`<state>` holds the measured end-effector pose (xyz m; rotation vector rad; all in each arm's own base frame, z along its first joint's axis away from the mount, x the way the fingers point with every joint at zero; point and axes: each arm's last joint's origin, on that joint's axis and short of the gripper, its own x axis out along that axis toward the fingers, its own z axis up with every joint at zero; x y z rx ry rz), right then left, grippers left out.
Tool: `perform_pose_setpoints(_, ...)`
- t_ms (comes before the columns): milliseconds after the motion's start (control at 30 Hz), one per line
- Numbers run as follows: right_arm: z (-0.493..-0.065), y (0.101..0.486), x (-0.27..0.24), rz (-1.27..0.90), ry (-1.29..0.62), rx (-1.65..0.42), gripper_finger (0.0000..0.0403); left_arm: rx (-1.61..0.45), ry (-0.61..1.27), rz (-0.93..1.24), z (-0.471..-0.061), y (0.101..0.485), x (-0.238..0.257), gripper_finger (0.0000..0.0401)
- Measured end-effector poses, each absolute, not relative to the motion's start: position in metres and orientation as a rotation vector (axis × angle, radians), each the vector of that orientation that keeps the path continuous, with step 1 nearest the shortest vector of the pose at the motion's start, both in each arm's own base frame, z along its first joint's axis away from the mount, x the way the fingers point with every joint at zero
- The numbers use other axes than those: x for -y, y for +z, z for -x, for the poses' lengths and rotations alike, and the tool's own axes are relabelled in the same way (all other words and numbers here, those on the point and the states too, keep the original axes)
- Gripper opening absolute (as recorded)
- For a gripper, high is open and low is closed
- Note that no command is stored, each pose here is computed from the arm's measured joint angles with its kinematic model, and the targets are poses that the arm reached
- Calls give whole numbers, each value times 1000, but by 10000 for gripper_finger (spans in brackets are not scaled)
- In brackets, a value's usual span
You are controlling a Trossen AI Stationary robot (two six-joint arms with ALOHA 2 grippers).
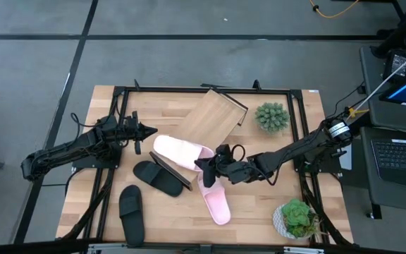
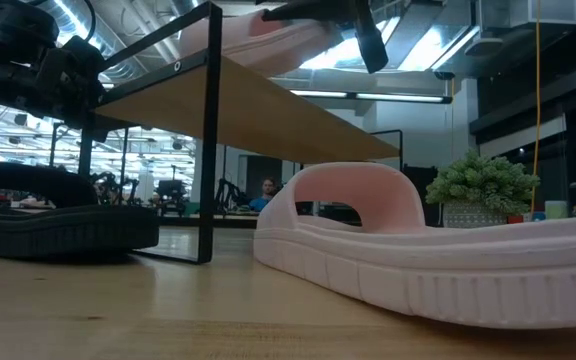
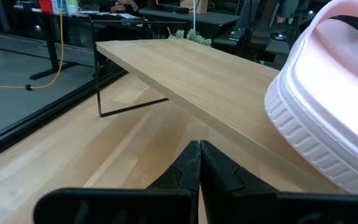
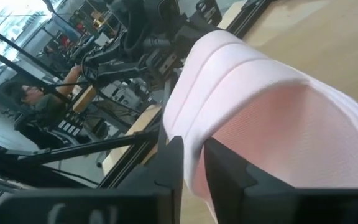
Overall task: Pick and place slides into the shelf
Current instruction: Put the right pink slides on the shelf
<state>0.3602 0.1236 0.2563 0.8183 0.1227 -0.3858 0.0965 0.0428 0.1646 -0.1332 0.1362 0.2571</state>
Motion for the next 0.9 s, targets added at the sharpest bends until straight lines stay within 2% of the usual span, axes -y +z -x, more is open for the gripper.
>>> perform_pose_setpoints(400, -362, 259, -125, -923, -334, -107, 124, -136, 257, 133, -97, 165, -43, 0)
perform_pose_setpoints(900, -364, 265, -129, -977, -210, -111, 127, -138, 237, 132, -97, 165, -41, 0)
